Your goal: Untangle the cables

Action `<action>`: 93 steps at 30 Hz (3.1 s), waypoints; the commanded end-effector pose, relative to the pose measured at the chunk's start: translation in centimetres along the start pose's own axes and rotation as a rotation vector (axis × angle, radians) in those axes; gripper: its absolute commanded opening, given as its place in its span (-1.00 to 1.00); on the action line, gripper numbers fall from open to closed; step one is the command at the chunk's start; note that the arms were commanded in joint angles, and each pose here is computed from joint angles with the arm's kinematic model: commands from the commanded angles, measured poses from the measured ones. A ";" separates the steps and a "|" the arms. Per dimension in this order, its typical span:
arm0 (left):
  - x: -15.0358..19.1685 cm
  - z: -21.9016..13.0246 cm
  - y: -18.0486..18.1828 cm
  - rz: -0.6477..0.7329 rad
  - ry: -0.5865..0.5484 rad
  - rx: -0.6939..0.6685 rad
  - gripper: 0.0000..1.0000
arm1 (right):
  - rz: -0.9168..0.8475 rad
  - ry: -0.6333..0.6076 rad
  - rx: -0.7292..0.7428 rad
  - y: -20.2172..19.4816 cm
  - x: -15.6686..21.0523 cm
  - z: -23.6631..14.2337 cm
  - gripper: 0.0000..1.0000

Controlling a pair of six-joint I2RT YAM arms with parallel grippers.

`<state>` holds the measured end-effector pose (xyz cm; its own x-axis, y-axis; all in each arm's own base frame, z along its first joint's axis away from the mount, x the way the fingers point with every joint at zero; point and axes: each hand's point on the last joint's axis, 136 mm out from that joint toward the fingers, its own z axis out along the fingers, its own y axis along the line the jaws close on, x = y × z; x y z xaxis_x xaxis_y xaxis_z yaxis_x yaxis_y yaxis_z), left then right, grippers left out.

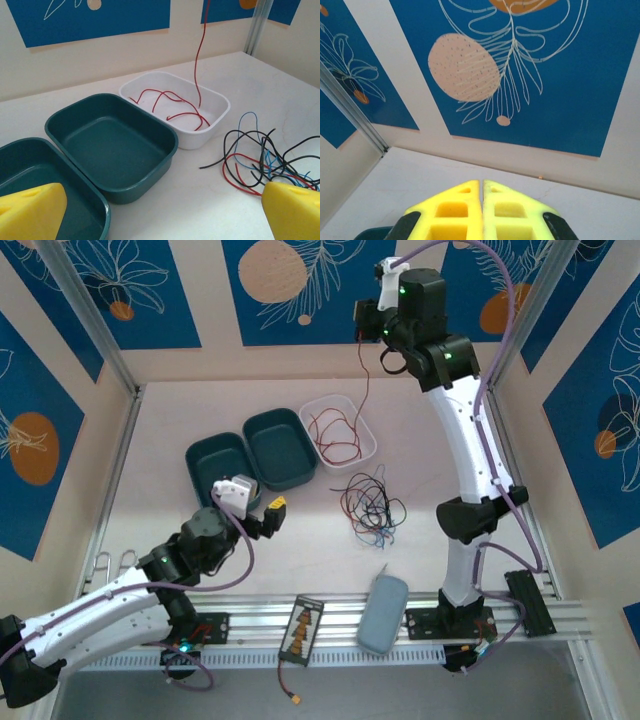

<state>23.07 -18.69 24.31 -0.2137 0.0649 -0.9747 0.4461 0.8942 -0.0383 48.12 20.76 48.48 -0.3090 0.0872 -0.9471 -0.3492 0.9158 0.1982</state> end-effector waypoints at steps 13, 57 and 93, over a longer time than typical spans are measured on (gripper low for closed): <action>1.1 0.1 0.8 0.037 0.022 -0.039 1.00 | 0.013 0.114 -0.070 0.2 4.3 5.1 -1.00; 2.3 1.9 -0.8 0.039 0.065 0.017 1.00 | 0.408 0.773 -0.063 -2.2 26.5 7.5 -1.00; 3.8 1.6 -0.5 0.024 0.107 0.015 1.00 | 0.290 1.017 0.120 -4.2 40.8 14.9 -1.00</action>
<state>23.50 -19.73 20.68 -0.2809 0.1417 -0.9492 0.4642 0.8857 -0.0051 50.47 26.15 5.50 -0.9774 0.0128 -0.2111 -0.0569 0.9454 0.3209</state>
